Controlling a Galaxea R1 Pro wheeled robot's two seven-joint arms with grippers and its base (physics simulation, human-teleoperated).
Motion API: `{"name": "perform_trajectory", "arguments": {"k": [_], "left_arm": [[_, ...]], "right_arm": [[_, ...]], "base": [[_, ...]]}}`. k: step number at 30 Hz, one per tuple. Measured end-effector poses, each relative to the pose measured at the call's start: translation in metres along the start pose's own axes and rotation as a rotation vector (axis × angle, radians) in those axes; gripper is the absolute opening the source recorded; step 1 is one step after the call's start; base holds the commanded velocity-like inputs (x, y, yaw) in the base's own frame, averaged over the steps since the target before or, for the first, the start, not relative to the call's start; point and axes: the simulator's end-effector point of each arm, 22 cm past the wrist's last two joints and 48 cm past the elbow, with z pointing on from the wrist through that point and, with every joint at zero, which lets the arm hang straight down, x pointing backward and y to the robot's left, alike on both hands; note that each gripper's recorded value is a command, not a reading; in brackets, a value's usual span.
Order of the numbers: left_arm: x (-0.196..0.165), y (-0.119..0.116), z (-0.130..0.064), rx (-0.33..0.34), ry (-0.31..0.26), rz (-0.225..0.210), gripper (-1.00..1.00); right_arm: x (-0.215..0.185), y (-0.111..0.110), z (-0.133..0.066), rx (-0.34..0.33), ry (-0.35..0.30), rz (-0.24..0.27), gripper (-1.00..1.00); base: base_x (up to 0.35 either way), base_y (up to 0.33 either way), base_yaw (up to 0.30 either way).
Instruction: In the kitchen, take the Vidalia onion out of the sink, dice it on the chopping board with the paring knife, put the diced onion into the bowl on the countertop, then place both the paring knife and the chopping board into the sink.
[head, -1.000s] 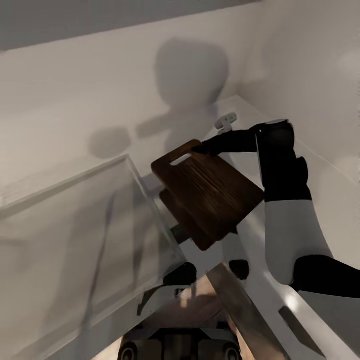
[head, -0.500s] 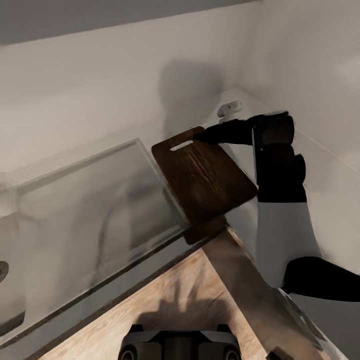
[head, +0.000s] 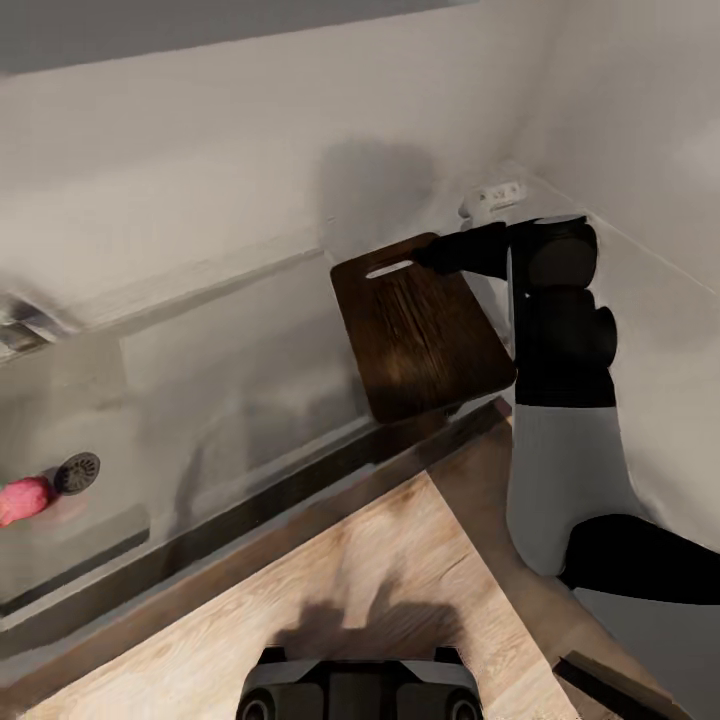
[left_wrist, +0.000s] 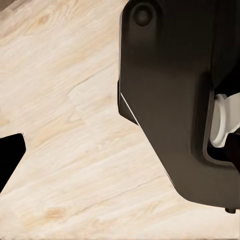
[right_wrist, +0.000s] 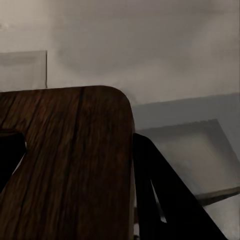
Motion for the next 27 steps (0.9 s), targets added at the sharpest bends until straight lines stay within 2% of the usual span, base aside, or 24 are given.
{"name": "perform_trajectory", "arguments": {"k": [27], "left_arm": [[0.005,0.001,-0.004,0.000,0.023,0.003,1.00]], "right_arm": [[0.016,-0.003,0.012,-0.001,0.015,0.013,-1.00]], "base": [[-0.251,0.215,0.217]]}}
